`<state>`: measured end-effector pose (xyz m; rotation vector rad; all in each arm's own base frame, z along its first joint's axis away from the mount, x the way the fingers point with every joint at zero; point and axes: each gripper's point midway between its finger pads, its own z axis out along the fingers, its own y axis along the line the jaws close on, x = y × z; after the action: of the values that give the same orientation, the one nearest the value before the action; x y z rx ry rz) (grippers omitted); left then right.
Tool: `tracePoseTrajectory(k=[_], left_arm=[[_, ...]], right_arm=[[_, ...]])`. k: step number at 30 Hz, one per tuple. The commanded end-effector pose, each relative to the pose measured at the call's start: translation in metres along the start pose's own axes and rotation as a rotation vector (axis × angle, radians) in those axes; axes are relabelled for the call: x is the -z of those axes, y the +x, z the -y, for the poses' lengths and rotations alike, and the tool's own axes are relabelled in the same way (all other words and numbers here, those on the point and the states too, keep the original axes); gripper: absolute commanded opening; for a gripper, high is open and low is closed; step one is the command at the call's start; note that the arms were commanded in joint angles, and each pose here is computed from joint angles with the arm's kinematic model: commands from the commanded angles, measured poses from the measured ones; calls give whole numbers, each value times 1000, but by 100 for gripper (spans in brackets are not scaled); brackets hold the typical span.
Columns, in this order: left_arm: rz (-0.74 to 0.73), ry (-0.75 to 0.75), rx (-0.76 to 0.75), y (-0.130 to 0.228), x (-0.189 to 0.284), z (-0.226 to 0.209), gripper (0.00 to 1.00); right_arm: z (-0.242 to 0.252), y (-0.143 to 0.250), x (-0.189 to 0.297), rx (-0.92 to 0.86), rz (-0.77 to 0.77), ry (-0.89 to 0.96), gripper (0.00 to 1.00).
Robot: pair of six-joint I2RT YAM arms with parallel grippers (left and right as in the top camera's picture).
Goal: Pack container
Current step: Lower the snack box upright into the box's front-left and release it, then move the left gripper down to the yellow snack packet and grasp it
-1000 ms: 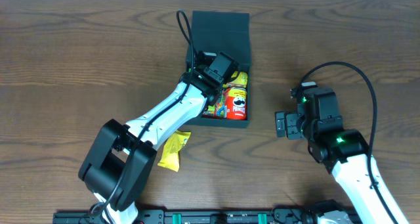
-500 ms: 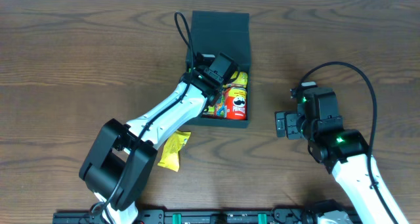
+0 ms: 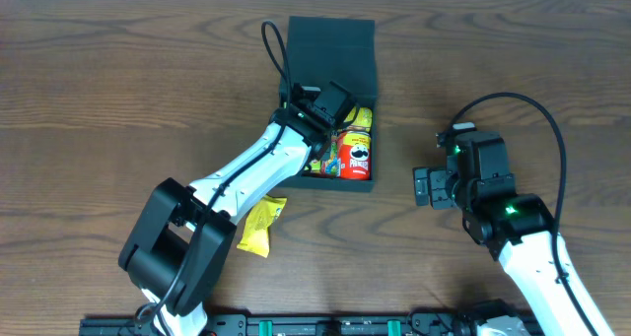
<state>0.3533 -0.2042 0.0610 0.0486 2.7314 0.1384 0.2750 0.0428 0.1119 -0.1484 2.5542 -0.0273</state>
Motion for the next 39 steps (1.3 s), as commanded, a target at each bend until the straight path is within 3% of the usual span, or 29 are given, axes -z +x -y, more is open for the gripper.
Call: tracePoseTrajectory(k=[1,7,12,19,26,31,32,36,37,39], left_arm=[[23,34,18,-15,15,7,11],[116,58,39,-47,69,0,11],[124,62,-18,-45,114,-19,11],[-11,75,-176,5,156,-50,16],[-173,78,-213,53,158,-59,10],[-202,78,-245,89,157,-60,32],[-203,81,-248,96,158,-62,45],[-171,111,-242,122,164,-70,65],[-164,115,-235,126,164,-73,79],[-153,133,-217,134,161,-77,92]], right_arm=[[3,1,-1,7,-3,13,99],[3,1,-1,7,-3,13,99],[3,1,-1,7,-3,13,99],[3,1,-1,7,-3,13,99],[3,1,-1,7,-3,13,99],[3,1,-1,7,-3,13,99],[3,1,-1,7,-3,13,99],[3,1,-1,7,-3,13,99],[3,1,-1,7,-3,13,99],[3,1,-1,7,-3,13,99]])
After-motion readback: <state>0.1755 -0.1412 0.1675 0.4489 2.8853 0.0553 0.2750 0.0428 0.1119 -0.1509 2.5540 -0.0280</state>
